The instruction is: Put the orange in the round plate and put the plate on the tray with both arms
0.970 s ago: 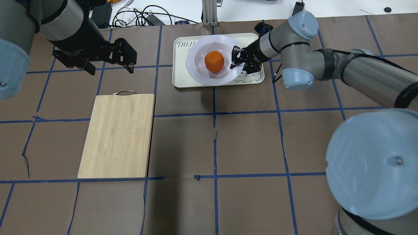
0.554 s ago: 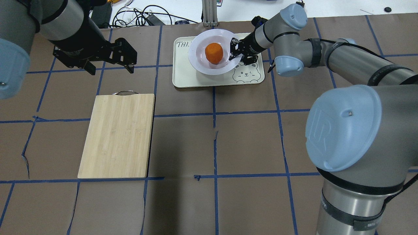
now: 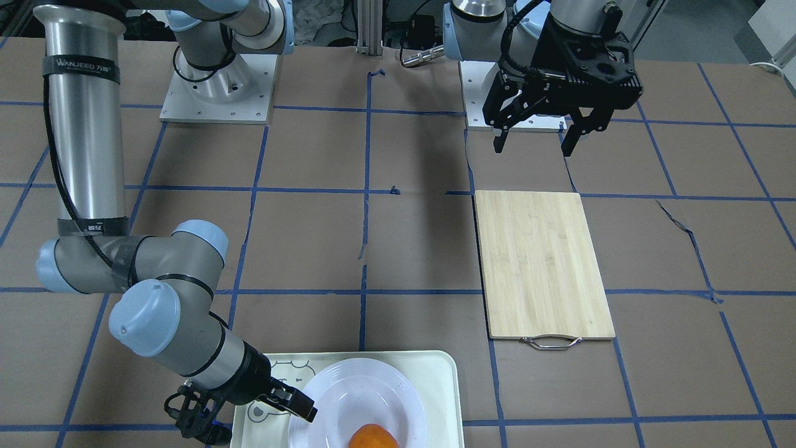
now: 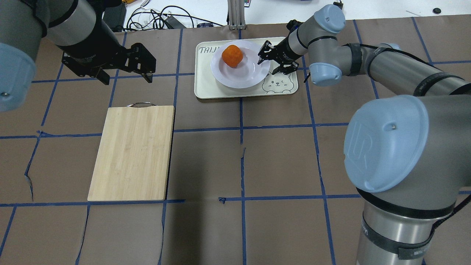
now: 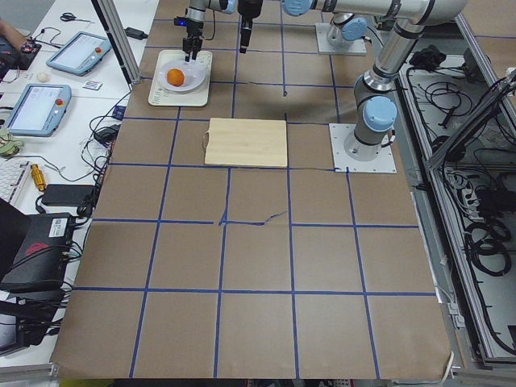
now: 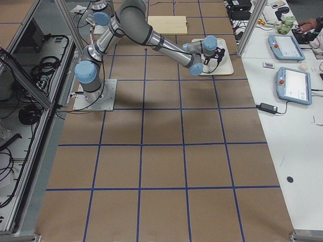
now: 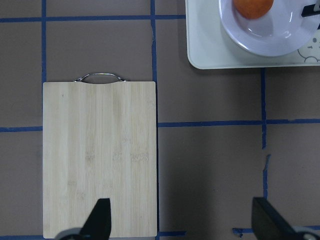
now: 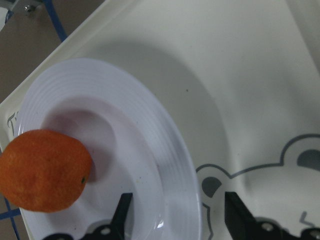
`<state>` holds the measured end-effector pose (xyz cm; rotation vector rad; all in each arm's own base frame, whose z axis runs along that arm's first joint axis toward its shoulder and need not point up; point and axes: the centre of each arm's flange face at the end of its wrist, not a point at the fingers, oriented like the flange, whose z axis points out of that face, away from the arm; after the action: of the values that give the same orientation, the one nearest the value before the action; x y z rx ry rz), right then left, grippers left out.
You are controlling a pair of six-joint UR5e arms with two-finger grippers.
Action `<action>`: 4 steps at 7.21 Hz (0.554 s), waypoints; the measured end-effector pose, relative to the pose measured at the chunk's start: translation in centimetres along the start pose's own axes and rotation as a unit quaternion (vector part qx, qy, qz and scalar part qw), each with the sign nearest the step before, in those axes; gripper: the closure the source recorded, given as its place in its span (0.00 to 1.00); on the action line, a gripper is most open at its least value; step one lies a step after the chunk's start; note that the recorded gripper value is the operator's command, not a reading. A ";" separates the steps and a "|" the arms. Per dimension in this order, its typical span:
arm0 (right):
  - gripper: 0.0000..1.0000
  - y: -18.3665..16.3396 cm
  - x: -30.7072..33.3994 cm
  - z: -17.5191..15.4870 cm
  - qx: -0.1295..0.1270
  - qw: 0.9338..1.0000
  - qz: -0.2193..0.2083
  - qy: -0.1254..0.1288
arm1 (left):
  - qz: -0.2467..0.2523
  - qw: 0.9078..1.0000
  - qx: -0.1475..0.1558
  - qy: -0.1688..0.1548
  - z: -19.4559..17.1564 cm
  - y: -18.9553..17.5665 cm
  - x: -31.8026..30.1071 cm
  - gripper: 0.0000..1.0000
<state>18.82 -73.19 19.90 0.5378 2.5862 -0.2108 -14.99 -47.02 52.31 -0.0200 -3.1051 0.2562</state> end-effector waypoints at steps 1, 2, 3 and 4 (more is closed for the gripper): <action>0.07 -0.5 0.3 -1.9 0.008 0.999 -0.008 0.031 | 0.000 1.000 0.000 0.000 0.0 0.0 -0.1 0.00; 0.07 -1.1 0.7 -5.0 0.013 0.997 -0.025 0.074 | -0.001 1.000 0.000 0.000 0.0 0.0 -0.1 0.00; 0.07 -1.2 0.6 -9.2 0.013 0.991 -0.041 0.129 | -0.001 1.000 0.000 0.000 0.0 0.0 -0.1 0.00; 0.07 -0.3 -0.1 -14.0 0.003 0.983 -0.046 0.176 | -0.001 1.000 0.000 0.000 0.0 0.0 -0.1 0.00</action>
<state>12.81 -70.11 32.13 0.4947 2.9588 -0.1663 -14.85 -47.07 52.28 -0.0177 -3.1055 0.2556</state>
